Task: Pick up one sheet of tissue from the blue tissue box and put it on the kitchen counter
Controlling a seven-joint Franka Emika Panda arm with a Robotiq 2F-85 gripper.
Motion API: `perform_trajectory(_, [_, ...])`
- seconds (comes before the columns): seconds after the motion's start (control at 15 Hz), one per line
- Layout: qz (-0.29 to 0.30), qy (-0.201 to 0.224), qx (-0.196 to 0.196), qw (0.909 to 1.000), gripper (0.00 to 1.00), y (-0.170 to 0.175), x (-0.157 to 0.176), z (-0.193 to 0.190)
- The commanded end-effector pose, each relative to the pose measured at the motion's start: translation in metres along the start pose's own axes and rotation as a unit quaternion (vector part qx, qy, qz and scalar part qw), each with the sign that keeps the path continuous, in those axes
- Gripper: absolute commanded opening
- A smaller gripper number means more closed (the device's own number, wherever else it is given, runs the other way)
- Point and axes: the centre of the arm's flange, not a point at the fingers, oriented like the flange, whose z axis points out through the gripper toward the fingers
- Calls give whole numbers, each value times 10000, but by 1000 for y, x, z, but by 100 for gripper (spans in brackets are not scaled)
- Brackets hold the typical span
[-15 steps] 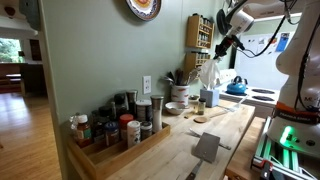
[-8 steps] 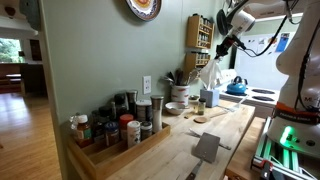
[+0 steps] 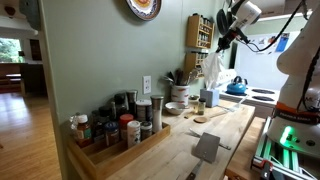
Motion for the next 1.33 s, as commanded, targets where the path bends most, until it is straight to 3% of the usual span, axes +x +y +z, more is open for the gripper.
perform_trajectory(0.0, [-269,-89,518,9983,0,-19,-21,-9])
perform_trajectory(0.07, [-5,239,-257,9994,0,-18,-19,-9])
perform_trajectory(0.13, [-307,3,414,9987,0,-25,-21,-14])
perform_trajectory(0.2, [-92,277,-144,9995,0,-23,-19,-14])
perform_trajectory(0.33, [-441,105,638,9969,0,-32,-25,-22])
perform_trajectory(0.4, [-354,216,458,9981,0,-32,-25,-23])
perform_trajectory(0.47, [-639,26,971,9932,0,-39,-31,-29])
perform_trajectory(0.53, [-475,143,630,9968,0,-40,-31,-29])
perform_trajectory(0.6, [-760,-96,1165,9902,0,-44,-37,-35])
perform_trajectory(0.67, [-365,229,485,9979,0,-39,-37,-35])
perform_trajectory(0.73, [-651,-202,1019,9925,0,-43,-48,-40])
perform_trajectory(0.8, [-499,-324,765,9953,0,-41,-56,-38])
perform_trajectory(1.13, [-509,-1455,558,9865,0,-40,-115,-17])
perform_trajectory(1.27, [-453,-1715,465,9830,0,-41,-136,-4])
